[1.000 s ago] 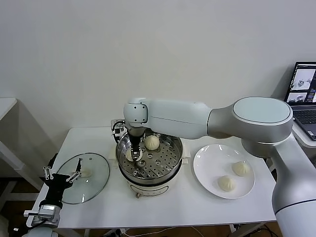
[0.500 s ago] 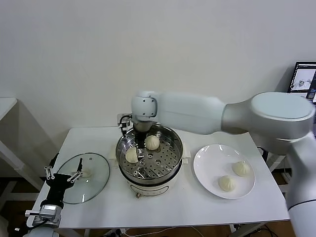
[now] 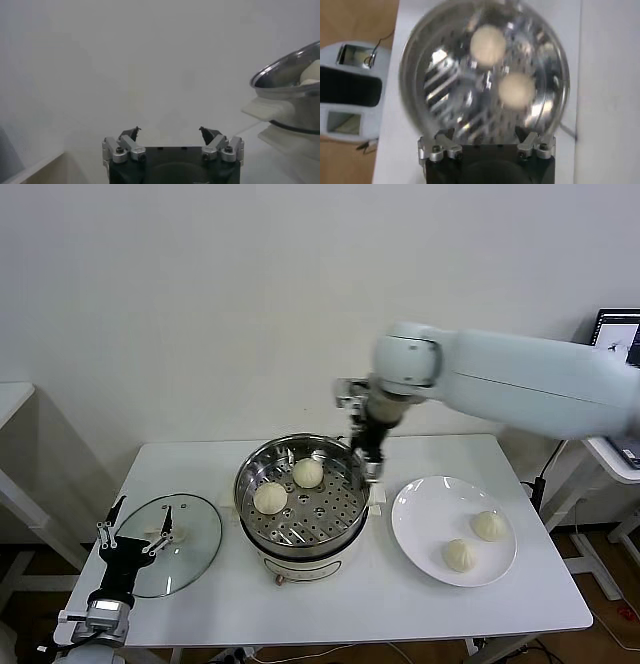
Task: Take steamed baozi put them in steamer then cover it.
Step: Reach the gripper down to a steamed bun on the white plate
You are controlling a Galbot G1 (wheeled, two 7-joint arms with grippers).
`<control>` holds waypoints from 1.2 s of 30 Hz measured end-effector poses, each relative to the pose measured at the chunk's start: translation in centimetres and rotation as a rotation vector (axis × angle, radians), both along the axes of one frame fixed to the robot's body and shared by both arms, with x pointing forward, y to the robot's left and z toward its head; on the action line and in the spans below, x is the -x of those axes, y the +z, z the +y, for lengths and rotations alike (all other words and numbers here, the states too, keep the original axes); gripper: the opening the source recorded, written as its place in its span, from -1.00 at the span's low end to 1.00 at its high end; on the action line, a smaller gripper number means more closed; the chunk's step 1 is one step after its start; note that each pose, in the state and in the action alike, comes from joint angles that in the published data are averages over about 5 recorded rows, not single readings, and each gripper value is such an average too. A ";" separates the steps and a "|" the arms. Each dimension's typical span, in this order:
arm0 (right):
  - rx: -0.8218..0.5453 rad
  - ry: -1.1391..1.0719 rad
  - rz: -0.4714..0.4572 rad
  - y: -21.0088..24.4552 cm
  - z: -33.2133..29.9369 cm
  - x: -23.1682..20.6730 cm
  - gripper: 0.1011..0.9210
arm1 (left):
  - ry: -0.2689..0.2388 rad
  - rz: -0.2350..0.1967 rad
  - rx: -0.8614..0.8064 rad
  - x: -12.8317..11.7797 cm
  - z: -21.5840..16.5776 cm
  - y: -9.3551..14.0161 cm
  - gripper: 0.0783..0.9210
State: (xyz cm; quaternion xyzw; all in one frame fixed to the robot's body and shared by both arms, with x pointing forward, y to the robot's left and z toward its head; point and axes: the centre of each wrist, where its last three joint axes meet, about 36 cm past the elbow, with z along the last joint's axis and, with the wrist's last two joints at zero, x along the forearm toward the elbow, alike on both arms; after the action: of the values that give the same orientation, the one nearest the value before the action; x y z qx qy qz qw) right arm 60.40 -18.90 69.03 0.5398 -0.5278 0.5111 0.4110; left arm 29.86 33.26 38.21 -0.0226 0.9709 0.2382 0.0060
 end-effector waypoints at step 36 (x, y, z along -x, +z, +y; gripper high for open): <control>0.132 -0.142 0.079 -19.6 -15.8 2.9 0.76 | 0.002 0.005 0.003 0.1 -0.5 -0.5 0.77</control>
State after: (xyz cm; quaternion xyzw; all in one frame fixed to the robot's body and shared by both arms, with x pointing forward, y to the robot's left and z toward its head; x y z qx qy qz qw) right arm 57.45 -34.68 49.42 0.4927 -0.5132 0.4924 0.5013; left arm 29.76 32.76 37.71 -0.0229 0.9712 0.2370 0.0033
